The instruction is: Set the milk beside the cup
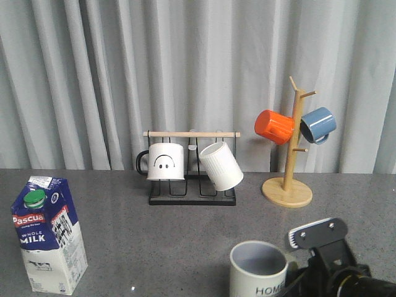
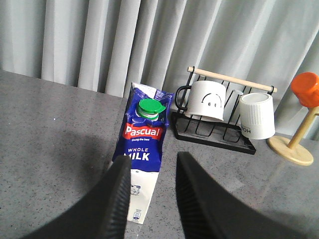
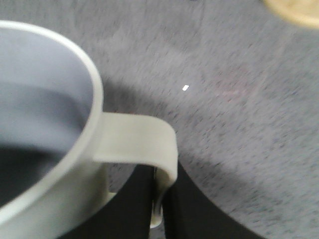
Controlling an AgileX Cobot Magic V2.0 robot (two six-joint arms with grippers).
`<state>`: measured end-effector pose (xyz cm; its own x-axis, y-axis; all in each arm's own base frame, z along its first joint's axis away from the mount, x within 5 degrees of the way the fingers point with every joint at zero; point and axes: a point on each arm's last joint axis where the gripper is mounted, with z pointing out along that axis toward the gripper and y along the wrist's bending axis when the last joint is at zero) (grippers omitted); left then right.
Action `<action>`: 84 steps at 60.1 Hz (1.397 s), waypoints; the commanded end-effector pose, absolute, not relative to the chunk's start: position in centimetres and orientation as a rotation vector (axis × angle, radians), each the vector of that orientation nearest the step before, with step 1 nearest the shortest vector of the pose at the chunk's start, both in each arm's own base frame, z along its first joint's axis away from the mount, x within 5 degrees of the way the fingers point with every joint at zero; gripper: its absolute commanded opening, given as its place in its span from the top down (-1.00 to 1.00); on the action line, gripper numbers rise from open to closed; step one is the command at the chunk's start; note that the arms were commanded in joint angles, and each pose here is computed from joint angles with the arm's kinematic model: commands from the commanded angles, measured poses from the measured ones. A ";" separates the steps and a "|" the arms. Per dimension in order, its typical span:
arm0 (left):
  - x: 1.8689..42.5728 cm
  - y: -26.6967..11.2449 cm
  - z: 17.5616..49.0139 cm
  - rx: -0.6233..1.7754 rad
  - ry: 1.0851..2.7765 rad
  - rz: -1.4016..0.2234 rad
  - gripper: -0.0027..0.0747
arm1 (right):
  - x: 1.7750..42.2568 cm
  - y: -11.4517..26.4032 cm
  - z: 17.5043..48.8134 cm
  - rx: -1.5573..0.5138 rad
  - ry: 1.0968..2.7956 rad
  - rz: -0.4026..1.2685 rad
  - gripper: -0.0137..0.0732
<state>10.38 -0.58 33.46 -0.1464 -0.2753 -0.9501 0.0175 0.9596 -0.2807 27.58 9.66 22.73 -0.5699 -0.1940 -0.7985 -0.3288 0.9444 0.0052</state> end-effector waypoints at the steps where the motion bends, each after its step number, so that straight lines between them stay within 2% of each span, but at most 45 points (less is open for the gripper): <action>1: 10.5 -0.6 35.1 -0.190 1.599 -0.269 0.33 | 28.4 10.4 24.0 -0.333 2.095 0.228 0.65; 19: 10.5 -0.6 35.1 -0.190 1.600 -0.270 0.33 | 28.7 10.6 22.4 -0.285 2.185 0.249 0.51; 38: 10.5 -0.6 35.1 -0.190 1.602 -0.270 0.33 | 28.3 10.5 22.5 -0.273 2.239 0.263 0.03; 45: 10.5 -0.6 35.1 -0.190 1.602 -0.270 0.33 | 27.8 10.4 23.1 -0.277 2.243 0.268 -0.07; 64: 10.5 -0.6 35.1 -0.191 1.602 -0.270 0.33 | 25.1 9.7 26.1 -0.304 2.262 0.289 -0.08; 76: 10.5 -0.6 35.1 -0.191 1.605 -0.270 0.33 | 21.9 8.8 28.7 -0.337 2.285 0.309 -0.08; 84: 10.5 -0.6 35.1 -0.192 1.605 -0.271 0.33 | 18.8 7.8 30.4 -0.432 2.305 0.295 0.05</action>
<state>10.38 -0.58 33.46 -0.1464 -0.2753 -0.9501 0.0175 0.9596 -0.2807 20.39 8.35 27.81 -0.7150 -0.1964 -0.6709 -0.3537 0.9295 0.1048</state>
